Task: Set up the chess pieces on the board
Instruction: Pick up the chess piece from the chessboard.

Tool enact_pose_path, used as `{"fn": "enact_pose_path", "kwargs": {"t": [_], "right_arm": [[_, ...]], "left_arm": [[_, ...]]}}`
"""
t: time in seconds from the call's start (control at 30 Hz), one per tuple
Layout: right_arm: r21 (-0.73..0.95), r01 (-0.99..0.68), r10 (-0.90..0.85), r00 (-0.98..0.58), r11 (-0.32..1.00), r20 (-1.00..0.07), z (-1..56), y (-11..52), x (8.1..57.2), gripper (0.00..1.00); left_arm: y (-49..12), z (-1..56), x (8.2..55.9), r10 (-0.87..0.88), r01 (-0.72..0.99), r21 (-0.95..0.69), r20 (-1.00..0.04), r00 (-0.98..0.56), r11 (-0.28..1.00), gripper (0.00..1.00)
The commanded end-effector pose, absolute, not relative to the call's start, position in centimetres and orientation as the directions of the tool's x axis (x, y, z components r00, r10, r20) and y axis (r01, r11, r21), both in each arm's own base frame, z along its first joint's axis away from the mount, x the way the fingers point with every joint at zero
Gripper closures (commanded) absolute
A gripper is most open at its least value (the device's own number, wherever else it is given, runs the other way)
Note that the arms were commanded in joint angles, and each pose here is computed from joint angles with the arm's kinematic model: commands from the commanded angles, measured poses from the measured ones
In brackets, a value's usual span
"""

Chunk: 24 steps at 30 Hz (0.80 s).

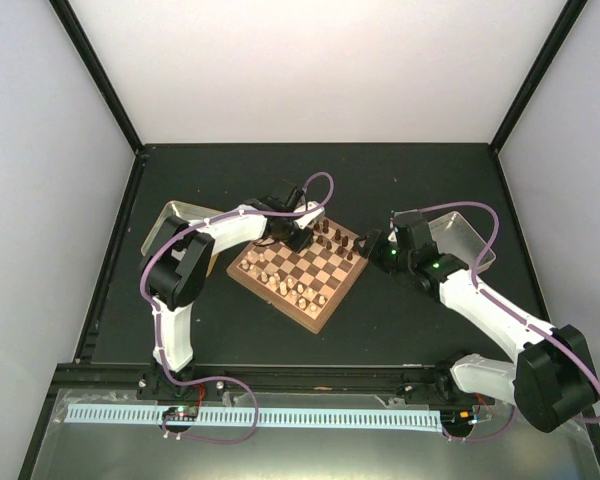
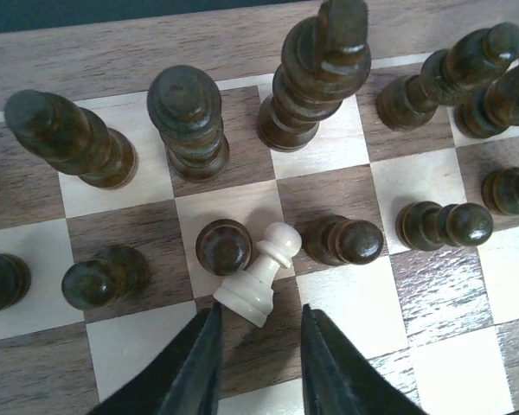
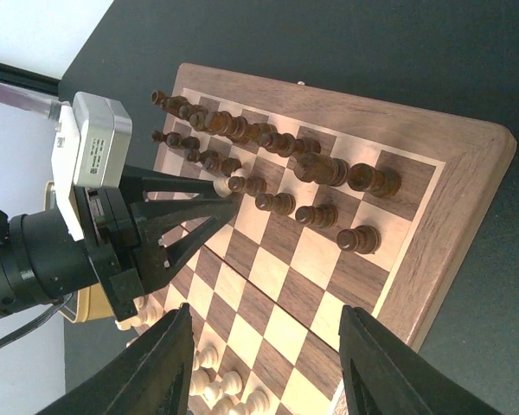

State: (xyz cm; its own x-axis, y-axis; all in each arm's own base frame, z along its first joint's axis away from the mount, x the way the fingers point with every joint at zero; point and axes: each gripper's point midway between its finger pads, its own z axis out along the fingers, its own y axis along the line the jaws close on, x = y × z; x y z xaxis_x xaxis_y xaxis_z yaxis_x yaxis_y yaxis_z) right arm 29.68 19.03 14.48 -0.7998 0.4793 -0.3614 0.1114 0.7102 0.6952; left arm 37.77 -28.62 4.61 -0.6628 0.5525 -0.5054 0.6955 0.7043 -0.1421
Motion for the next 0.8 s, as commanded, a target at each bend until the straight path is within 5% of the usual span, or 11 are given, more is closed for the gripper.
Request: {"fn": "enact_pose_path", "kwargs": {"t": [0.0, 0.77], "right_arm": [[0.702, 0.109, 0.49, -0.789, 0.704, -0.369, 14.7, 18.7, 29.8, 0.52], [0.705, 0.111, 0.494, -0.788, 0.701, -0.368, 14.9, 18.7, 29.7, 0.52]], "left_arm": [[-28.8, 5.7, 38.2, 0.562, 0.713, -0.13, -0.524, -0.639, 0.689, 0.69], [-29.5, 5.1, 39.4, 0.594, 0.737, -0.112, -0.518, -0.616, 0.667, 0.66]]}}
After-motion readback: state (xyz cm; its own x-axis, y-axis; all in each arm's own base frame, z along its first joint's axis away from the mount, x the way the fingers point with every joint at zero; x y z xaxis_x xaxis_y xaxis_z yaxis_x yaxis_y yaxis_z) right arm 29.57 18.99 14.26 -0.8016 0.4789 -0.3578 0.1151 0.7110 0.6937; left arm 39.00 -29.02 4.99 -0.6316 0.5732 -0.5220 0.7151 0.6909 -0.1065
